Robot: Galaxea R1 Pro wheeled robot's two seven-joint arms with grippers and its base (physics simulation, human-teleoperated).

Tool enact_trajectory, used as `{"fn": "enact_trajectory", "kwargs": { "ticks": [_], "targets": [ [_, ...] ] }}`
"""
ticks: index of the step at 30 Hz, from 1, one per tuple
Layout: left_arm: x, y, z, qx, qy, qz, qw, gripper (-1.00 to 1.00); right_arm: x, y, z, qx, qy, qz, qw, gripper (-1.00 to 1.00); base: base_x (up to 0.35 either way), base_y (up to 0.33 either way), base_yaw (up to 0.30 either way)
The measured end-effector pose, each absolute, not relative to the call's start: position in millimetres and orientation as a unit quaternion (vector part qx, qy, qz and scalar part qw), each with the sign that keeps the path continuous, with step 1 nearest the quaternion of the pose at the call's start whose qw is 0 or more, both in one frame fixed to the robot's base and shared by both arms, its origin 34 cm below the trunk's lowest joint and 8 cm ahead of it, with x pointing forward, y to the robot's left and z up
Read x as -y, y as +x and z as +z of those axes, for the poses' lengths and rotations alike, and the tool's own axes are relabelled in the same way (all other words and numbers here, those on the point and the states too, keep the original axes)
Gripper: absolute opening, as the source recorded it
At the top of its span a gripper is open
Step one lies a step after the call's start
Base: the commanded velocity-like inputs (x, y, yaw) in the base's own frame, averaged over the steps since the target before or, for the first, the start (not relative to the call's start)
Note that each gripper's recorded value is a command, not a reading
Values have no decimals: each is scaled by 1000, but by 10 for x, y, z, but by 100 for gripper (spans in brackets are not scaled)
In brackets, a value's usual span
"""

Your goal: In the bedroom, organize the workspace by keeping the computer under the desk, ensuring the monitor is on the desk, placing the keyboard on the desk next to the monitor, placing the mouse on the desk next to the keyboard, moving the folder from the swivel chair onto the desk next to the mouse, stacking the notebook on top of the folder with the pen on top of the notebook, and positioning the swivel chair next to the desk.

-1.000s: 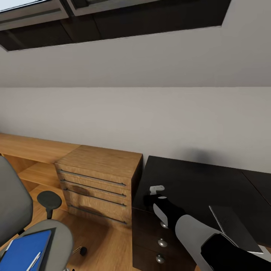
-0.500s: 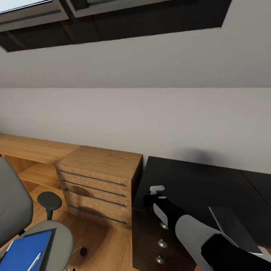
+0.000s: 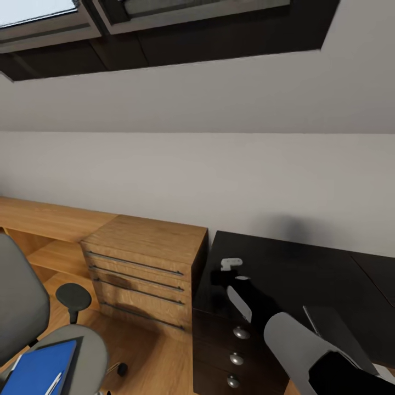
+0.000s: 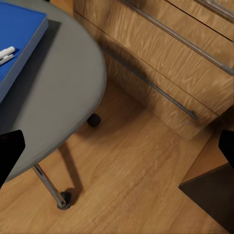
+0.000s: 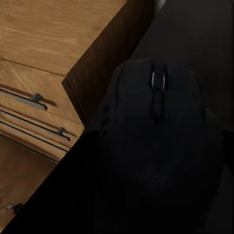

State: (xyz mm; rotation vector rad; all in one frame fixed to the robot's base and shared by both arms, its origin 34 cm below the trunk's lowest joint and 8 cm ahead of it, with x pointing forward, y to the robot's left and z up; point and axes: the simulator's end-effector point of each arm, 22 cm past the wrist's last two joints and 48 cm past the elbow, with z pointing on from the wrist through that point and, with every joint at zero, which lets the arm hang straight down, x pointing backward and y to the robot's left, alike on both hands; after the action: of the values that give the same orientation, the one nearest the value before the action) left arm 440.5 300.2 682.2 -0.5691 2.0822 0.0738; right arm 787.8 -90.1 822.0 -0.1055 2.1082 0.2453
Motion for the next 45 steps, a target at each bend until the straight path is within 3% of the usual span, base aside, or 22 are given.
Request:
{"fn": "enact_trajectory", "kwargs": {
  "ticks": [14,36,45],
  "targets": [
    [-2994,4404,7046,-851,-232,30,470,100,1299,7397,8946,-849,85,114,508,-100,0,0,0],
    [-2753,4281,7273,-866,-213,16,453,100,1228,7245,9597,-827,86,147,536,-100,-2,0,0],
    [-2765,4184,7266,-875,-207,24,437,100,1243,7257,9751,-824,90,149,539,-100,-271,0,0]
  ]
}}
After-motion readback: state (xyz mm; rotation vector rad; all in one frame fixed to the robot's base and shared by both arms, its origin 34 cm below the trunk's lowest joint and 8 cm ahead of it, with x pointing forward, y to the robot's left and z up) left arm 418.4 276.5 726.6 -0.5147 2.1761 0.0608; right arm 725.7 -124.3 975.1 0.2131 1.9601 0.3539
